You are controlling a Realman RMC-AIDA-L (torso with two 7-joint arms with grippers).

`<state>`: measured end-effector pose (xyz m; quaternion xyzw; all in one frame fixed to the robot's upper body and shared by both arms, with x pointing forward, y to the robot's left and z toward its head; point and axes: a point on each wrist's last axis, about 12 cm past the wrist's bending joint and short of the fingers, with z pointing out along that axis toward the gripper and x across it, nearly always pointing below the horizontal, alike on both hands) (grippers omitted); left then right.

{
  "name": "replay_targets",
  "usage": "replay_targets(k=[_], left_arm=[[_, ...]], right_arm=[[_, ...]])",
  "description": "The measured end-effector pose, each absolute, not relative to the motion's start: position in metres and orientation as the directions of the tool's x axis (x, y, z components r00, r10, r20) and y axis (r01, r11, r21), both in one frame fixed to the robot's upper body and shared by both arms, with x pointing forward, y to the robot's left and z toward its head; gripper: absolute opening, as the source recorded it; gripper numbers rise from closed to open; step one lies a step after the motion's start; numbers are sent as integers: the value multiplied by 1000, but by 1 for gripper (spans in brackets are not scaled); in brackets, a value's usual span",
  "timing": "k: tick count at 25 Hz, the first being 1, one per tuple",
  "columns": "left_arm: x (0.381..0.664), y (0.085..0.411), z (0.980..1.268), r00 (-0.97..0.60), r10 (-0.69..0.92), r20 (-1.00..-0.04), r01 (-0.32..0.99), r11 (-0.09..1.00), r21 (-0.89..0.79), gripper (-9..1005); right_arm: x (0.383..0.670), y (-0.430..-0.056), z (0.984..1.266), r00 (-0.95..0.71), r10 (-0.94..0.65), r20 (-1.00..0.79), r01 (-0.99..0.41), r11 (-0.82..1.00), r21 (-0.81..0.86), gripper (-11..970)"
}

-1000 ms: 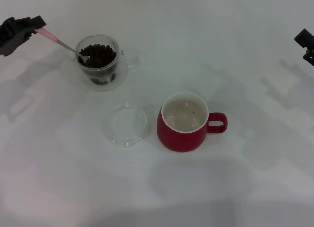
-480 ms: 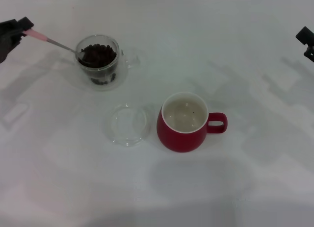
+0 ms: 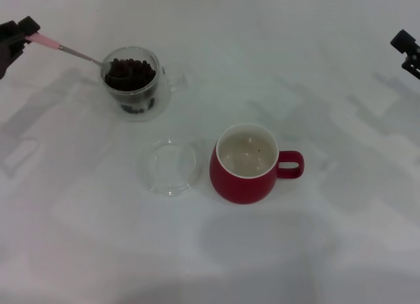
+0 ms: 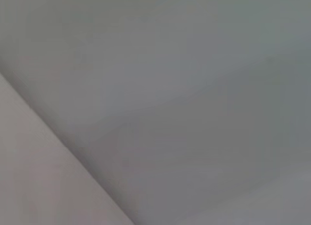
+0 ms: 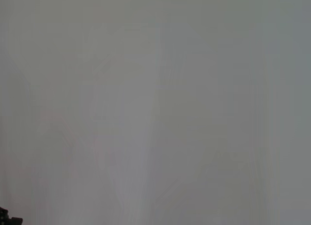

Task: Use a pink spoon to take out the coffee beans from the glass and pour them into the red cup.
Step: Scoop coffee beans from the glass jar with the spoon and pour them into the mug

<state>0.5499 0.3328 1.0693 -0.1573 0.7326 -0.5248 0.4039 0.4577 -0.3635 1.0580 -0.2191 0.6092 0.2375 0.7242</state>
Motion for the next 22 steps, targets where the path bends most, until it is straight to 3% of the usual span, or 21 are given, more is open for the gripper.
replay_targets(k=[15,22], left_arm=[[560,297,1078,-709,-541,-452,292,359,-887,130],[561,263,1082,-774,-445,-449,350,290,-891,129]], right_arm=[[464,-362,1060,156,58,-986,-610,791,-50,784],[464,-363,1060,163,51,-985,-605,794,-59,784]])
